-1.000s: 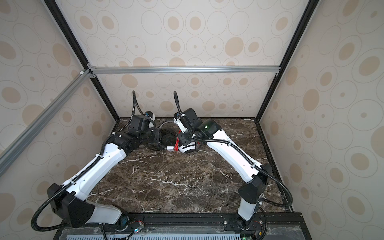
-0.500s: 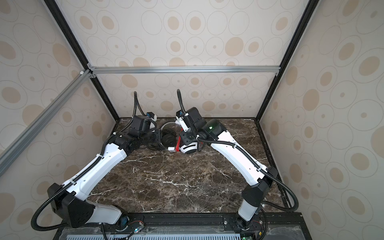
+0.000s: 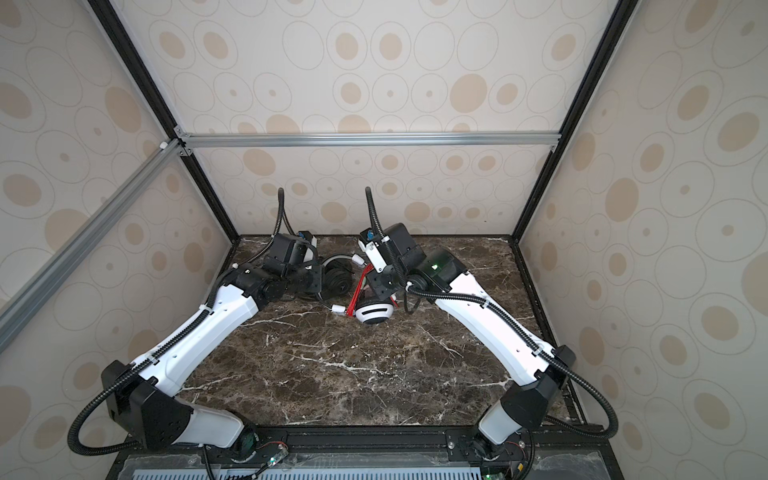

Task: Wrap the headphones

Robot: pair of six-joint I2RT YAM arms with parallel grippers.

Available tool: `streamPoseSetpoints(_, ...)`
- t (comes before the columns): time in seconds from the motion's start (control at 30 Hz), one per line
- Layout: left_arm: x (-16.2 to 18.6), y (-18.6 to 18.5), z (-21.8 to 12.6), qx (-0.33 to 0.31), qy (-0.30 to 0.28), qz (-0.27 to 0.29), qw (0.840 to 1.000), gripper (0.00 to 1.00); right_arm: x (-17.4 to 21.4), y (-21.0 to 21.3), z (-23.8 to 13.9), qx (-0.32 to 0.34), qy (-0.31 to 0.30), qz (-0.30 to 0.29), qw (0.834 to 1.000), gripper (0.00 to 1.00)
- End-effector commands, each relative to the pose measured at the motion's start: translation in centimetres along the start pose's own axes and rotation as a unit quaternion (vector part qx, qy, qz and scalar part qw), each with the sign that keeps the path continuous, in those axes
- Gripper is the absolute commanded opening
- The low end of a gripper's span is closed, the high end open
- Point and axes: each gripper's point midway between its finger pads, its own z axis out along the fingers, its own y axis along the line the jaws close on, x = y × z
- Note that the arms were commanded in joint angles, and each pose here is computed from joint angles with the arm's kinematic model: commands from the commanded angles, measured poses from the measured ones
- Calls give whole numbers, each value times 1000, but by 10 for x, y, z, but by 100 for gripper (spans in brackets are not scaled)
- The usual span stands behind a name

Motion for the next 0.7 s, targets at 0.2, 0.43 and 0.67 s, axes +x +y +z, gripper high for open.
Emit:
streamPoseSetpoints(0.2, -15, -9, -12, 22, -21, -4, 1000, 0, -12, -1, -26, -8, -56, 4, 998, 49)
streamPoseSetpoints(0.43, -16, -12, -5, 29, -23, -39, 999, 0, -22, -15, -41, 19, -82, 20, 996, 68)
streamPoseSetpoints(0.67, -19, -23, 20, 58, -43, -129, 989, 0, -16, -66, -54, 62, -82, 81, 991, 80)
